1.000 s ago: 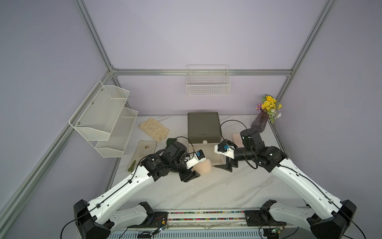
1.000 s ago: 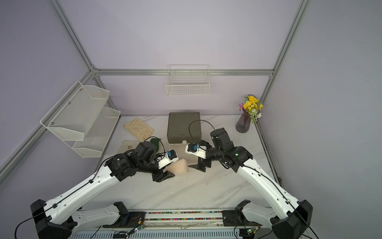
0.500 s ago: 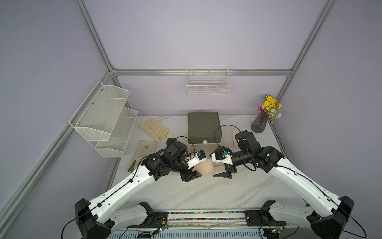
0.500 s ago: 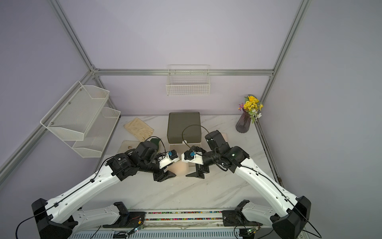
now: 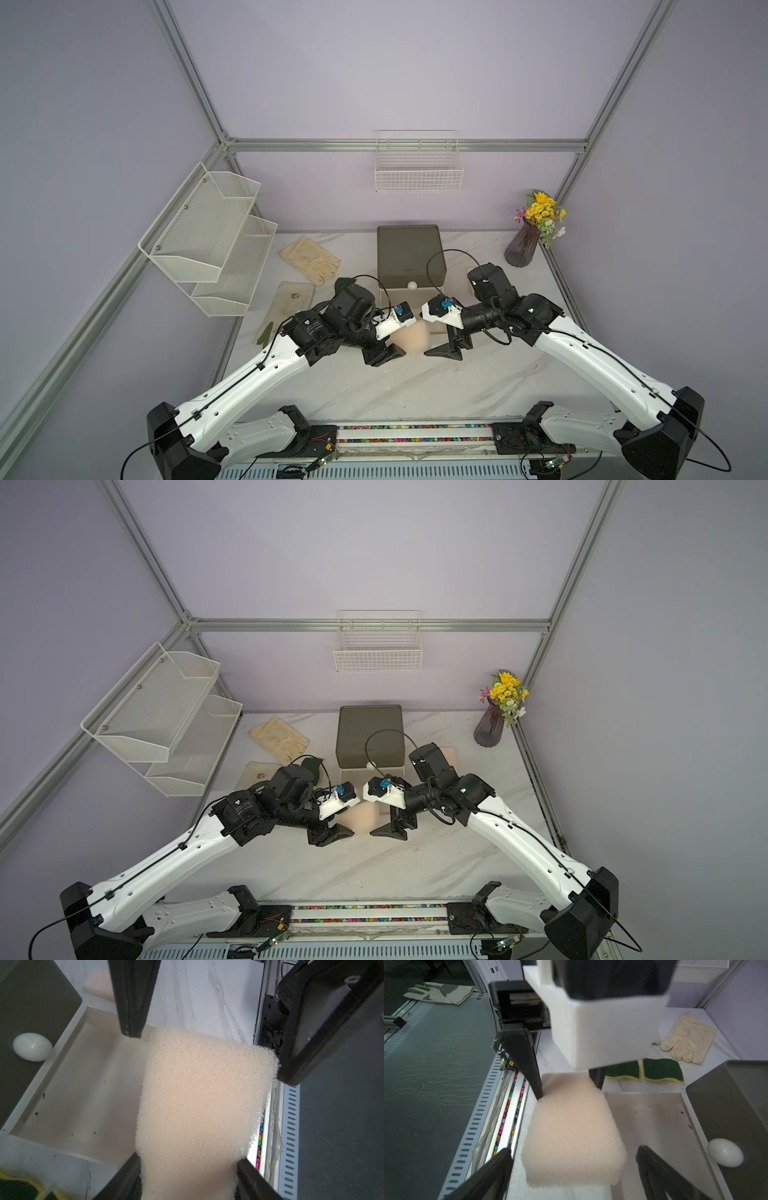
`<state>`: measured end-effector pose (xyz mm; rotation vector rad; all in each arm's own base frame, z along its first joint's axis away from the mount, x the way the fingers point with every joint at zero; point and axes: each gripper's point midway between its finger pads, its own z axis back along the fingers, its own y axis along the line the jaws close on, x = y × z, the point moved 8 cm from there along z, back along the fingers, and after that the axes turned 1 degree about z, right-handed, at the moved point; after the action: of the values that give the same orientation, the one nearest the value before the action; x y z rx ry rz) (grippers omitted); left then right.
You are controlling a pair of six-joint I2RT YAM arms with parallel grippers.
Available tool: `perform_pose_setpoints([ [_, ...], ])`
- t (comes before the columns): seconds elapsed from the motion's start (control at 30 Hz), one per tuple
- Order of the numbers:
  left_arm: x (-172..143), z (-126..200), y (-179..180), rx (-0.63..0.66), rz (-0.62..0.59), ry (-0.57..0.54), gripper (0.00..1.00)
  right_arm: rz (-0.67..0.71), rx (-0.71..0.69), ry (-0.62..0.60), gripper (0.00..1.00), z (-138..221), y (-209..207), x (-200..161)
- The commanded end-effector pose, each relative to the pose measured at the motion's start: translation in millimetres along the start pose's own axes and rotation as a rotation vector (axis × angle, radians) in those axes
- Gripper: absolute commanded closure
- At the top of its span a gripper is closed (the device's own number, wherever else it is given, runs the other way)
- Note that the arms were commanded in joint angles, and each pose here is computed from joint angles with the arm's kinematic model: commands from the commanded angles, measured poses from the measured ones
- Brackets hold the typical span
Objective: Take the sponge out of the drawer
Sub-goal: Place the sponge at the center of the board.
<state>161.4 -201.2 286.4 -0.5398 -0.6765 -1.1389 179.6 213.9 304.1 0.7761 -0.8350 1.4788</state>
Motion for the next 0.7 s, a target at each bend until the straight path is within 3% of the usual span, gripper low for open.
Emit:
perform_pose_setpoints([
  [0.0, 8.3, 7.4, -2.2, -0.005, -0.035, -0.064, 0.36, -0.014, 0.018, -0.001, 0.04, -4.6, 1.5, -4.1],
  [0.67, 9.6, 8.1, -3.3, -0.014, -0.034, -0.082, 0.34, -0.043, 0.024, -0.019, 0.25, -13.3, -2.2, -4.4],
])
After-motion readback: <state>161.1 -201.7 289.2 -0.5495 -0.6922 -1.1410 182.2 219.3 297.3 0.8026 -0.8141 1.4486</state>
